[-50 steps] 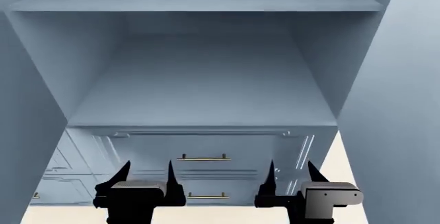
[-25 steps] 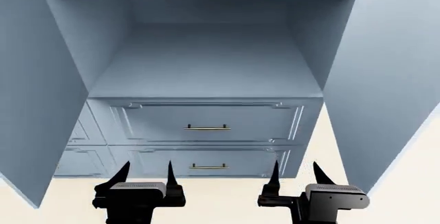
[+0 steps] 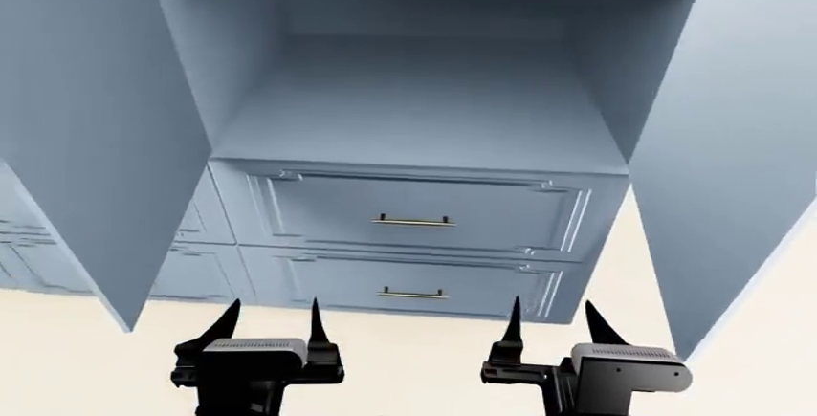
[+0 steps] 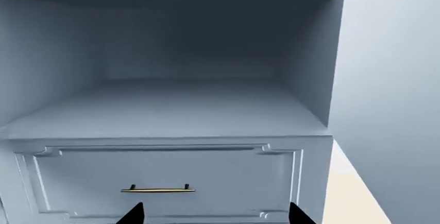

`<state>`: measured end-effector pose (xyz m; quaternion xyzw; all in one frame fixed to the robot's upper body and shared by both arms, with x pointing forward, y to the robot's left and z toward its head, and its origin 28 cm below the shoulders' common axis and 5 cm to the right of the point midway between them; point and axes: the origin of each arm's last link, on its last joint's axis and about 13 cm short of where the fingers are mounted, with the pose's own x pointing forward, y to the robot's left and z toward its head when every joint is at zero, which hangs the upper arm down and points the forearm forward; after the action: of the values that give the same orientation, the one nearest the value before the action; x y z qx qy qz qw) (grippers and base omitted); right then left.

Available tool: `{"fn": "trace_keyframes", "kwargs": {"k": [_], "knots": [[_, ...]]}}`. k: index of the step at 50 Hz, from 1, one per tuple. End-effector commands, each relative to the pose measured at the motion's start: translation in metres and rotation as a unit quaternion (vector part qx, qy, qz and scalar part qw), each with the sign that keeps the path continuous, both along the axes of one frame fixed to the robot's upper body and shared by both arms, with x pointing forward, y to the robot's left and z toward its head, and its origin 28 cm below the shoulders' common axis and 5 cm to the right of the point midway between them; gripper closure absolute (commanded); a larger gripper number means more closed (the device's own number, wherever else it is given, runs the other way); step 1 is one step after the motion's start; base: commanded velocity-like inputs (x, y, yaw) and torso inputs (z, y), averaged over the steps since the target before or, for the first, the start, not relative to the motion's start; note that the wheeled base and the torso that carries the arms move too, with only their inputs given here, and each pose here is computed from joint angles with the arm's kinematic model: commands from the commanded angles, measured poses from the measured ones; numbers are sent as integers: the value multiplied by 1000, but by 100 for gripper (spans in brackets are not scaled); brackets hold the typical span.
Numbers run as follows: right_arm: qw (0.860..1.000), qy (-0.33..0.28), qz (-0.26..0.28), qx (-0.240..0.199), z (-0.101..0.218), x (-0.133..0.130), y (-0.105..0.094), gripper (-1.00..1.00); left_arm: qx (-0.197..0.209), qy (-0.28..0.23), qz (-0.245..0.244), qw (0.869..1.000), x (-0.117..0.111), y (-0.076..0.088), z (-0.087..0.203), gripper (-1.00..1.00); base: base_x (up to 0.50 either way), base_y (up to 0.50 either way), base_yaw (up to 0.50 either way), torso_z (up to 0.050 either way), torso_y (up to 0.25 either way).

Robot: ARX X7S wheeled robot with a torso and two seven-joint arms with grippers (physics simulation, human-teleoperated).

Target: A wet mug is on the counter and needs to be dried. Pick it up and place it upside down in the open cabinet.

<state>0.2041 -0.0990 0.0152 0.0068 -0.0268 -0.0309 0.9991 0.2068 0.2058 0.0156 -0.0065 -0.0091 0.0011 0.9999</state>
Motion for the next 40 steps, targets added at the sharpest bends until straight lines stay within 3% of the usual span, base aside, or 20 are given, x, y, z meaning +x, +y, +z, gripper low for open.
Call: {"fn": "trace_keyframes", "kwargs": {"k": [1,40], "knots": [[1000,-5,-1,-5,0,-1,1,-100,1,0,-1,1000,0,0,0,-100,0,0,500,0,0],[1000,-10,7,-17,-1,-2,2,-100,4,-2,-1,1000,-1,-1,0,-100,0,0,500,0,0]]}}
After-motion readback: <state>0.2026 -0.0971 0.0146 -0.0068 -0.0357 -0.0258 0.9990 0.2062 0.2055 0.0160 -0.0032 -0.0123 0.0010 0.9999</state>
